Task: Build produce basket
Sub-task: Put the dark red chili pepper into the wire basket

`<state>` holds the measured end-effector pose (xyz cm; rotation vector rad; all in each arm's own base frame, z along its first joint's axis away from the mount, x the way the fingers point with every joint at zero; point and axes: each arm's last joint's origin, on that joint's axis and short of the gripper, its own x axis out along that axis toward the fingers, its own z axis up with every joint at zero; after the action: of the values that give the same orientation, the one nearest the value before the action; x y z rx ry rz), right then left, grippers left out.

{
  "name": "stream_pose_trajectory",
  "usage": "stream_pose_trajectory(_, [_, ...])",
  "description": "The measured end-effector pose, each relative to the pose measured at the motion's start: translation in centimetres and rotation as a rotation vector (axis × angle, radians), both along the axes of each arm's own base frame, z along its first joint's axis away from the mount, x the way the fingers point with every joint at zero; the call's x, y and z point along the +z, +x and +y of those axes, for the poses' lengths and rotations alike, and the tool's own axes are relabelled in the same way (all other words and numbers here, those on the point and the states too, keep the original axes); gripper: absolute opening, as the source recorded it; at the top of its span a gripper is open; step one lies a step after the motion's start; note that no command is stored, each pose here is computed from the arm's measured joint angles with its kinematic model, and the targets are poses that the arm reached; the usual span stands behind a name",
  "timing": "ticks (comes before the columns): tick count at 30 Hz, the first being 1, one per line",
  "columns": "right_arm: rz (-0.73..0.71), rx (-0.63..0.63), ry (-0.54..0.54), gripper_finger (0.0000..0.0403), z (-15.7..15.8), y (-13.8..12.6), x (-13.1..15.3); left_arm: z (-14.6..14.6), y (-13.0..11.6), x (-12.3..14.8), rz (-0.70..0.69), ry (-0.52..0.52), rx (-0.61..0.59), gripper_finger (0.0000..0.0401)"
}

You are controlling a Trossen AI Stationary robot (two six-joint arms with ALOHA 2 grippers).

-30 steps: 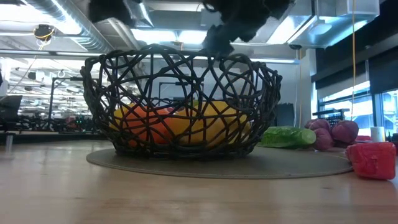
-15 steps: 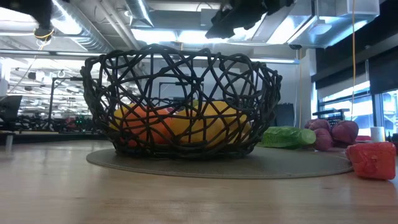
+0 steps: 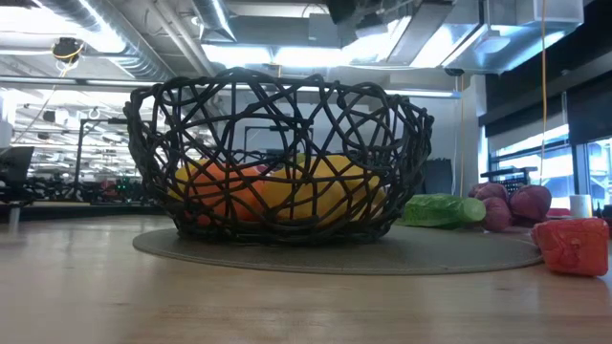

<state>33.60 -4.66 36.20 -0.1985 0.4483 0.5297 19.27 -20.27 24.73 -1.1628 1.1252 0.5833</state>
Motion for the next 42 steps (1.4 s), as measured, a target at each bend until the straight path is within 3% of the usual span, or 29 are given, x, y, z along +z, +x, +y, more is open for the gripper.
stream_pose_trajectory(8, [-0.042,0.059,0.031,0.02,0.2,-0.1,1.5,-2.8,0.9,-3.2,0.041,-0.008,-0.034,0.0253])
stream_pose_trajectory(31, [0.015,0.056,0.042,0.02,0.2,-0.4,1.1,-4.1,0.7,-8.1,0.267,0.08,-0.007,0.0253])
stream_pose_trajectory(42, [0.028,0.057,0.045,0.02,0.3,-0.5,1.0,-4.4,1.1,-9.8,0.286,0.108,0.0,0.0253])
